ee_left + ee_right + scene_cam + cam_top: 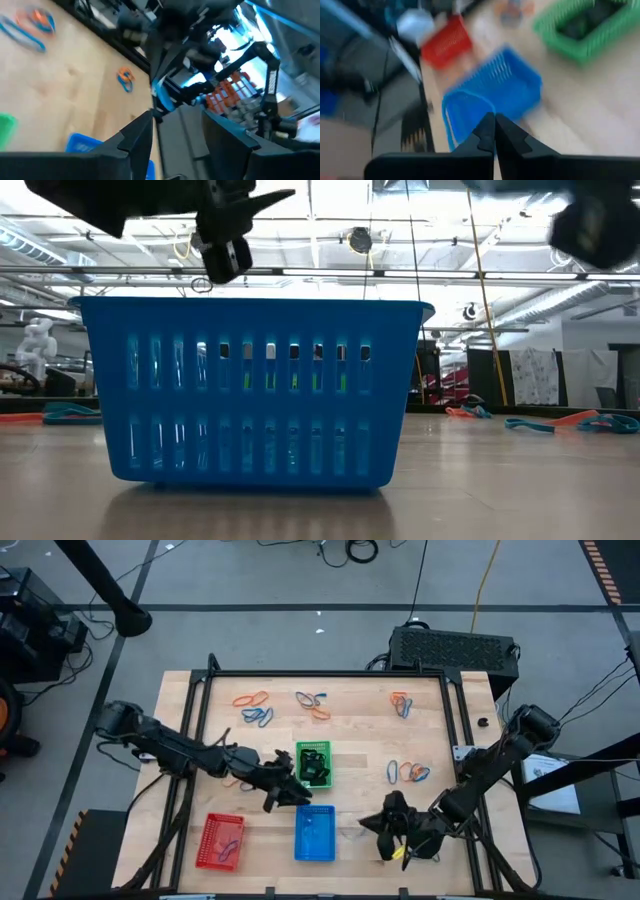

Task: Sort rubber bands into baskets
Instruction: Put the blue rubberband into the red bin

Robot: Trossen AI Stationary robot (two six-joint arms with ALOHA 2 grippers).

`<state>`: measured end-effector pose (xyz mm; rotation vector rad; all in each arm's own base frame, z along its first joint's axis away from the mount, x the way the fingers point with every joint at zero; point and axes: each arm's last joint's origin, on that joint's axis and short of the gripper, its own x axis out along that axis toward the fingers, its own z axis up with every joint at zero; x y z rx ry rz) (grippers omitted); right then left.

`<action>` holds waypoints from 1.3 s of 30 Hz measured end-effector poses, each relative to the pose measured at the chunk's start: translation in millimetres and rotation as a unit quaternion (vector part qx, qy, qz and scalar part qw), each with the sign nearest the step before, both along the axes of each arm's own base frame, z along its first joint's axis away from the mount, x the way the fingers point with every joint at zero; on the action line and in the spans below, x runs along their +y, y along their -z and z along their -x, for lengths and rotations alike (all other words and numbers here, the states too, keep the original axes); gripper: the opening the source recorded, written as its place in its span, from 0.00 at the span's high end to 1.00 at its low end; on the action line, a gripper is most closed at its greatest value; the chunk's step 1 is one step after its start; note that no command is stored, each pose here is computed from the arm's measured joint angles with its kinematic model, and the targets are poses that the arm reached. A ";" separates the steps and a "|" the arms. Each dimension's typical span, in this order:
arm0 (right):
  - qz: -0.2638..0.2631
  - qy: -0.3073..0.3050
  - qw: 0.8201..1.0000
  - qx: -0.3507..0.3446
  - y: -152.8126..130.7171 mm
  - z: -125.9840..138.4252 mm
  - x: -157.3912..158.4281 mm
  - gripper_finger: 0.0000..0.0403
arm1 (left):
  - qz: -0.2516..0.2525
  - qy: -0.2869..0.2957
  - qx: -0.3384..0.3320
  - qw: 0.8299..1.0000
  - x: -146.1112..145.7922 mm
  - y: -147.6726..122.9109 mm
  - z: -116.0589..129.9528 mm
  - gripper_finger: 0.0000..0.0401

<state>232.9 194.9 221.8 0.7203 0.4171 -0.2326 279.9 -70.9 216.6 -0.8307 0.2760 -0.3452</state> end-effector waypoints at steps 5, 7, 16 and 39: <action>0.042 0.004 0.998 -0.043 -37.5 -18.6 -0.5 1.00 | 0.078 0.015 -0.018 0.997 -8.9 6.0 -17.3 0.57; 0.057 0.001 0.997 -0.051 -47.1 -23.7 -2.2 1.00 | 0.098 0.018 -0.028 0.995 -13.1 4.9 -25.2 0.57; 0.090 -0.017 0.994 -0.057 -60.2 -30.1 -4.3 1.00 | 0.109 0.013 -0.051 0.993 -31.7 -6.4 -60.2 0.57; 0.150 -0.091 0.984 -0.041 -58.7 -29.9 -2.2 0.99 | 0.064 -0.018 -0.037 0.997 -45.7 -6.3 -68.5 0.98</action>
